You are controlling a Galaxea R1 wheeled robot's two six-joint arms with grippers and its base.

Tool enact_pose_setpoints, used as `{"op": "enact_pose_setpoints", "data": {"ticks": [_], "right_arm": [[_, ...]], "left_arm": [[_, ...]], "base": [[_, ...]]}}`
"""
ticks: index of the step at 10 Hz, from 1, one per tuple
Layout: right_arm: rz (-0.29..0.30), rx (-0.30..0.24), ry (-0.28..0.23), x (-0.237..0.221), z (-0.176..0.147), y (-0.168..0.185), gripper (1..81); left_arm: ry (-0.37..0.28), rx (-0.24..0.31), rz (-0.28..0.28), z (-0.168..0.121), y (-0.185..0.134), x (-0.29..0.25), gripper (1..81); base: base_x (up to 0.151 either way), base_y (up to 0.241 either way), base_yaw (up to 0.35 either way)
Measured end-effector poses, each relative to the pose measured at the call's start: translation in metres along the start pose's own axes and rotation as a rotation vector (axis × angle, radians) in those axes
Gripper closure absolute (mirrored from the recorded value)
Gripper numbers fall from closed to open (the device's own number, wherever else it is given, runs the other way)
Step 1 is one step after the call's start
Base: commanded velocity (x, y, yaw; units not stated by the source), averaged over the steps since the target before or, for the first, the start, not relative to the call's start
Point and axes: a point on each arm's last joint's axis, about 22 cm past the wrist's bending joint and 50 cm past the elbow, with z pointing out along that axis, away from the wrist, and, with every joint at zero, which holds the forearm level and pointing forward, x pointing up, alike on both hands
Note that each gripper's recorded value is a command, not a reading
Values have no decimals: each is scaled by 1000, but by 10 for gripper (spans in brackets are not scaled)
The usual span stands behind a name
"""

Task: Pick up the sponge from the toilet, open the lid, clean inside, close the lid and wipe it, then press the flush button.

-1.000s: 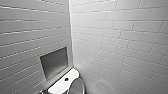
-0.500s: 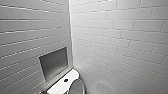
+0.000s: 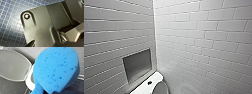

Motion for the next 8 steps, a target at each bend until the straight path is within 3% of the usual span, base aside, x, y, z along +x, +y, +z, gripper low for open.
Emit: {"op": "enact_pose_setpoints", "data": {"ticks": [2,5,8], "right_arm": [[-7,13,35,27,13,-1,811],[13,-5,-14,20,39,18,811],[5,7,3,53,68,17,811]], "left_arm": [[3,0,0,10,-3,6,10],[-58,-15,-12,30,-3,-12,10],[-89,-24,-19,44,-4,-16,10]], "base": [[0,0,0],[0,0,0],[0,0,0]]}}
